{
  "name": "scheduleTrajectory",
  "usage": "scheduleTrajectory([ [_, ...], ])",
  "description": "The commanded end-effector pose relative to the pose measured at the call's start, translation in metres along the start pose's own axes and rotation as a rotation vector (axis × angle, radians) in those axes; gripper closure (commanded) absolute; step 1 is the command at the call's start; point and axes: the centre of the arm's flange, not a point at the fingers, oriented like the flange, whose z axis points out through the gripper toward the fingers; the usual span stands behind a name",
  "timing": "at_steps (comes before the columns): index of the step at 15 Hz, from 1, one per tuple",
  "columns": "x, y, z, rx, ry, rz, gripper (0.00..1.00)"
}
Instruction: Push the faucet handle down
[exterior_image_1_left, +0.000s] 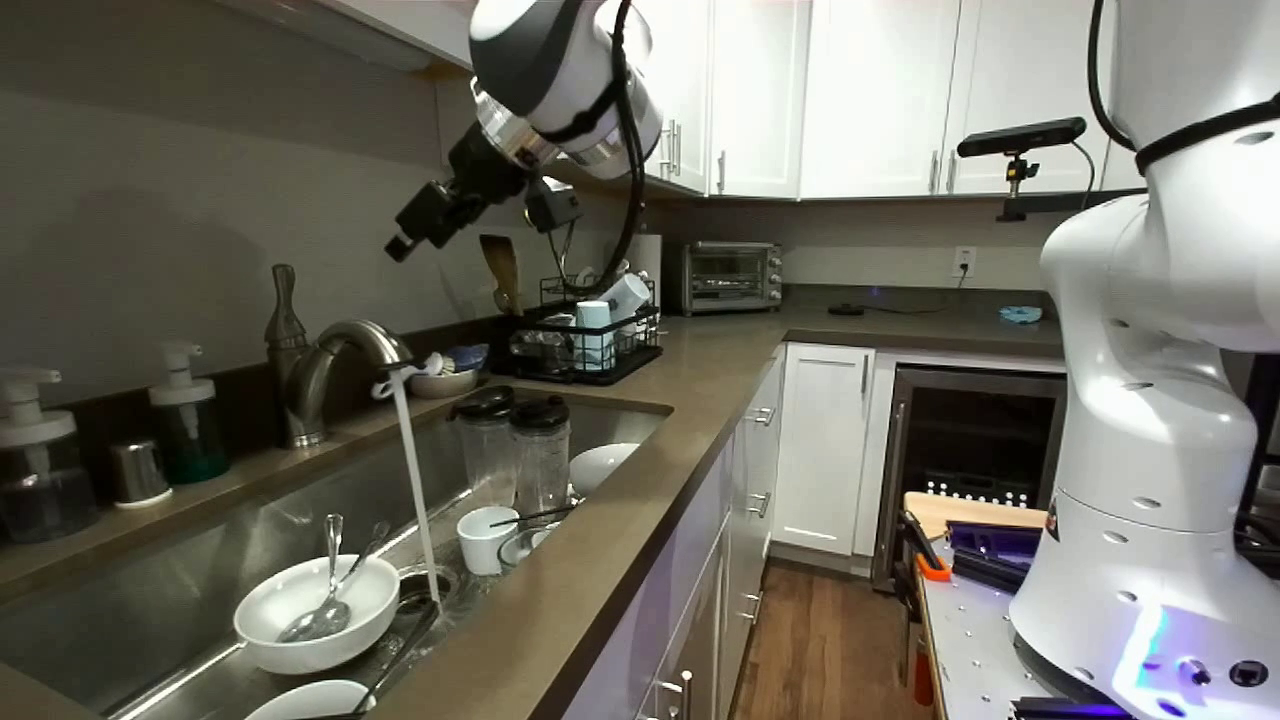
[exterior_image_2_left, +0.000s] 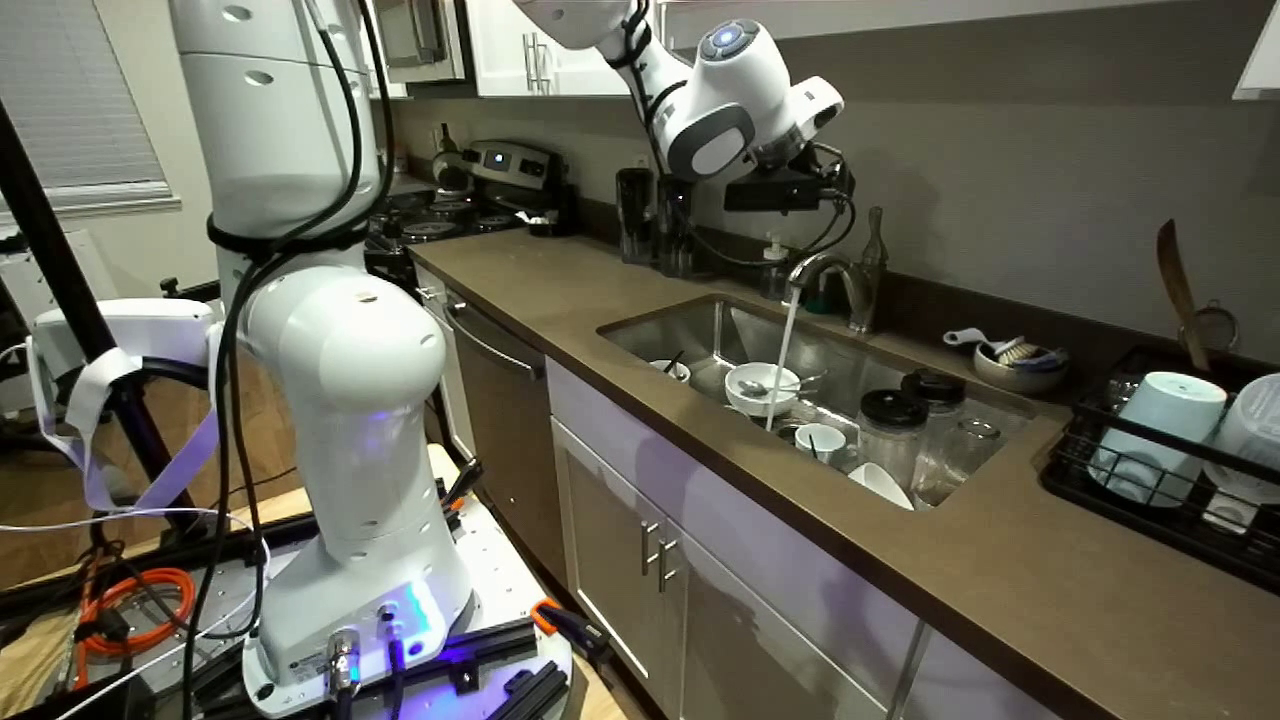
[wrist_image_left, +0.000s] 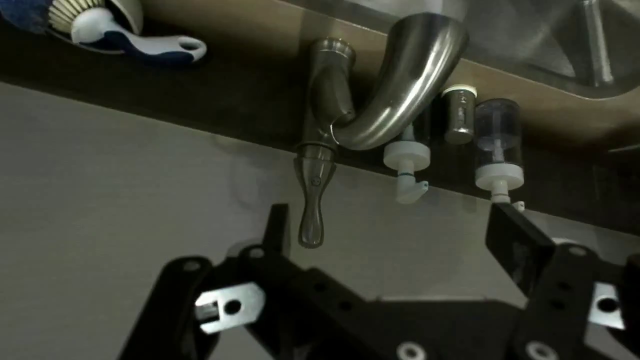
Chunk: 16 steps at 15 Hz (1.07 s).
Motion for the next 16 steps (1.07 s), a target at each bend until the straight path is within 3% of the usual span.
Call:
scheduleTrajectory([
  [1,-0.002,-0.02,0.017,-0.053,0.081,-0.104,0.0],
  [6,0.012,-0.041,0.022,-0.104,0.193,-0.179,0.0],
  [9,0.012,-0.046,0.022,-0.122,0.239,-0.202,0.33],
  [16,0.028,-0.03,0.027,-0.151,0.286,-0.211,0.8],
])
